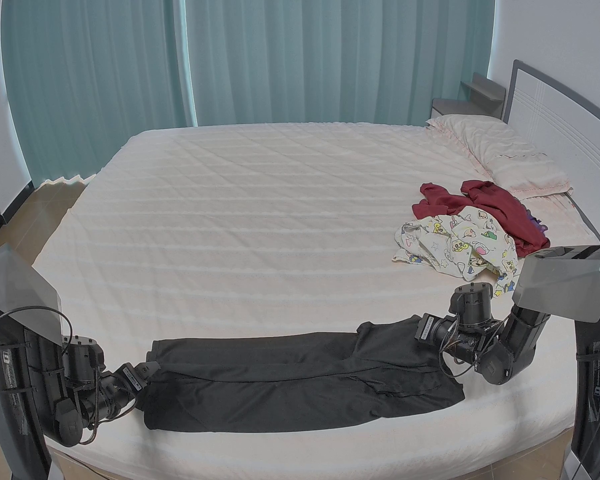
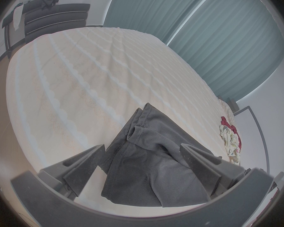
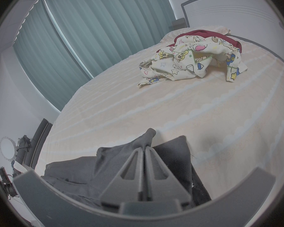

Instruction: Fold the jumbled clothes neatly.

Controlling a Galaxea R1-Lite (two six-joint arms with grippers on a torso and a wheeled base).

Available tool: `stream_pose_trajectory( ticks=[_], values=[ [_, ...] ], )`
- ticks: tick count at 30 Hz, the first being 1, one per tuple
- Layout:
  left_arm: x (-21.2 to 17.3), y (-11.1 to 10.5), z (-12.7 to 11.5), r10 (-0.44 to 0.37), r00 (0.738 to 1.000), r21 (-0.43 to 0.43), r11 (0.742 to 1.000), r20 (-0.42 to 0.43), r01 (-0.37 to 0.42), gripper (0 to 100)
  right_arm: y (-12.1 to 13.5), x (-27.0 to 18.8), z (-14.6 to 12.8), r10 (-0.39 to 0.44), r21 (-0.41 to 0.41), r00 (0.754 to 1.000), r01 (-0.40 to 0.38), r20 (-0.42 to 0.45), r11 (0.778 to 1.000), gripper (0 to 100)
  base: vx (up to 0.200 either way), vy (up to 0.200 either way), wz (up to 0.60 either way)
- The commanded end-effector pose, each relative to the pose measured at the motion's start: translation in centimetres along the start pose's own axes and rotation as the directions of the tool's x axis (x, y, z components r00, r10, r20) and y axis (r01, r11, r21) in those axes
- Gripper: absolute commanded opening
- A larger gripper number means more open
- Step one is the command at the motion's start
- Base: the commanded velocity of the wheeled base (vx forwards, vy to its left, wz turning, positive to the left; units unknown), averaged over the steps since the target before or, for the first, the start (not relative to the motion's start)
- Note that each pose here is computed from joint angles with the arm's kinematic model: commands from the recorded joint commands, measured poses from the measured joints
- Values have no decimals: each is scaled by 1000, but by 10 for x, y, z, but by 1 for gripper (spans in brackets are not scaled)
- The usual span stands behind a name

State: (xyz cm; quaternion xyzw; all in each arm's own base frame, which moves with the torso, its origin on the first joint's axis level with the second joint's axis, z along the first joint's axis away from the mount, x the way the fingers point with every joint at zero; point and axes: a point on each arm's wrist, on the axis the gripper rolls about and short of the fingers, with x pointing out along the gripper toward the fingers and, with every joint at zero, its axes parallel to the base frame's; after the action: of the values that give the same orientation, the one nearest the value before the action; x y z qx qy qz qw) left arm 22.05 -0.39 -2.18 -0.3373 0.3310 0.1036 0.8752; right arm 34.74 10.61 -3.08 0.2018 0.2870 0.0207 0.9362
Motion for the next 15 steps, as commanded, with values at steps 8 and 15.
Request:
stream_pose_trajectory(
  ticks=[8,15],
  values=[
    [0,-1,1,-13,1000,1,1000,11,13,100,2,3,4,3,-1,1000,-3,20,1000,100,0,0,0],
    [-4,-5,-4,-5,1000,65,998,9,4,100,39,-6,5,90,-40,995,-88,44,995,100,0,0,0]
  ],
)
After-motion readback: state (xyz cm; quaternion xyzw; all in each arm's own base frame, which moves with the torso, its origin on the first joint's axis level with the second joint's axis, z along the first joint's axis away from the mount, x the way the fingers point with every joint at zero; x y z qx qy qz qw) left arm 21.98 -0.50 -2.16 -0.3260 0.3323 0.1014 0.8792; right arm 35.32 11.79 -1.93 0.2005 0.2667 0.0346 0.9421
